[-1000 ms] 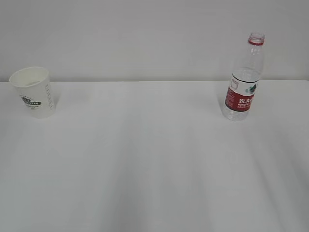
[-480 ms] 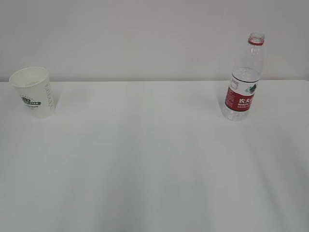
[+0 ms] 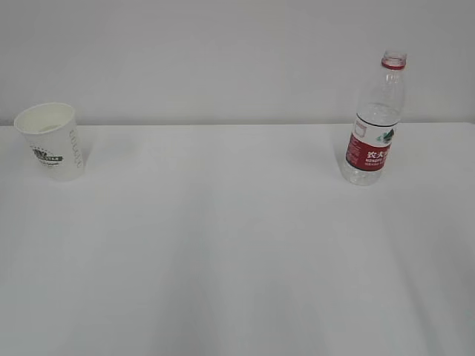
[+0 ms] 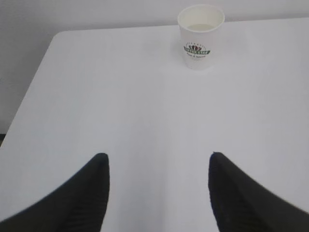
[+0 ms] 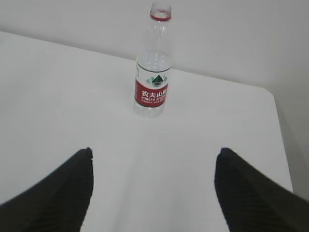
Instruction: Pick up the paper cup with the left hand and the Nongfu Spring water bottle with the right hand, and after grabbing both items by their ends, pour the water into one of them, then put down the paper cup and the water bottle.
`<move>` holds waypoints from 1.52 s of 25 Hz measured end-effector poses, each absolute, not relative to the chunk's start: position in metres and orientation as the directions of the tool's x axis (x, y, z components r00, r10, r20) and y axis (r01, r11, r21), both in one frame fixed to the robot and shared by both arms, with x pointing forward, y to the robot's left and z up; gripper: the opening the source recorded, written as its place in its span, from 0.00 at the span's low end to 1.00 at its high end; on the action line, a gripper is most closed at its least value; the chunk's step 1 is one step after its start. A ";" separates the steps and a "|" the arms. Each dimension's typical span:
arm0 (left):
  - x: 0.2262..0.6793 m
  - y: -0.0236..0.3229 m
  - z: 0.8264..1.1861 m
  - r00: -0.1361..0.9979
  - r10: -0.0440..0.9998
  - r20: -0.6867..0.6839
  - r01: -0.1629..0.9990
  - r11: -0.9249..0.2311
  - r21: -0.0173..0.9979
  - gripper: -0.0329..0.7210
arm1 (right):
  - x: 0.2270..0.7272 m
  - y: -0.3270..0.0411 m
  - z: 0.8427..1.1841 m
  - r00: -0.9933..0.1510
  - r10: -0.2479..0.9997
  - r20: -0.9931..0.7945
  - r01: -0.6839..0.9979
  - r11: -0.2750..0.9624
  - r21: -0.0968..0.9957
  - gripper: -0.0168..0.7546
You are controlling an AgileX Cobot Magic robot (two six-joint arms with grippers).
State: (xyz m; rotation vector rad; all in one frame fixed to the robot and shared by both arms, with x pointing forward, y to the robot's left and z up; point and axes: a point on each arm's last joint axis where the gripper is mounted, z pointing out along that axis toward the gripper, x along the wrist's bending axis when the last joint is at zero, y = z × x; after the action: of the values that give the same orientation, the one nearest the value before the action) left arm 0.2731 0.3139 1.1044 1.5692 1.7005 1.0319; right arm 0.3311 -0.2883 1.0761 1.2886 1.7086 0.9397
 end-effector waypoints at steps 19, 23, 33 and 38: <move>0.274 0.304 1.063 -0.071 0.997 -0.021 0.695 0.064 0.716 0.66 | 0.297 -0.292 1.059 -0.189 0.977 -0.101 0.578 0.194 0.792 0.79; 0.267 0.302 1.060 -0.040 0.999 -0.027 0.692 0.047 0.720 0.64 | 0.287 -0.293 1.057 -0.186 0.978 -0.093 0.593 0.187 0.783 0.79; 0.238 0.297 1.059 0.026 0.999 -0.020 0.565 0.002 0.825 0.63 | 0.264 -0.295 1.053 -0.188 0.978 -0.090 0.611 0.188 0.769 0.79; 0.228 0.297 1.058 0.028 0.999 -0.018 0.518 0.001 0.856 0.63 | 0.248 -0.297 1.049 -0.185 0.978 -0.093 0.581 0.185 0.793 0.79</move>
State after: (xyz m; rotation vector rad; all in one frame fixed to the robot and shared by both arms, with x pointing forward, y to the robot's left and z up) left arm 0.2276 0.2971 1.0584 1.6034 1.5755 0.8690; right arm 0.2478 -0.2968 1.0492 1.4621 1.8503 0.8301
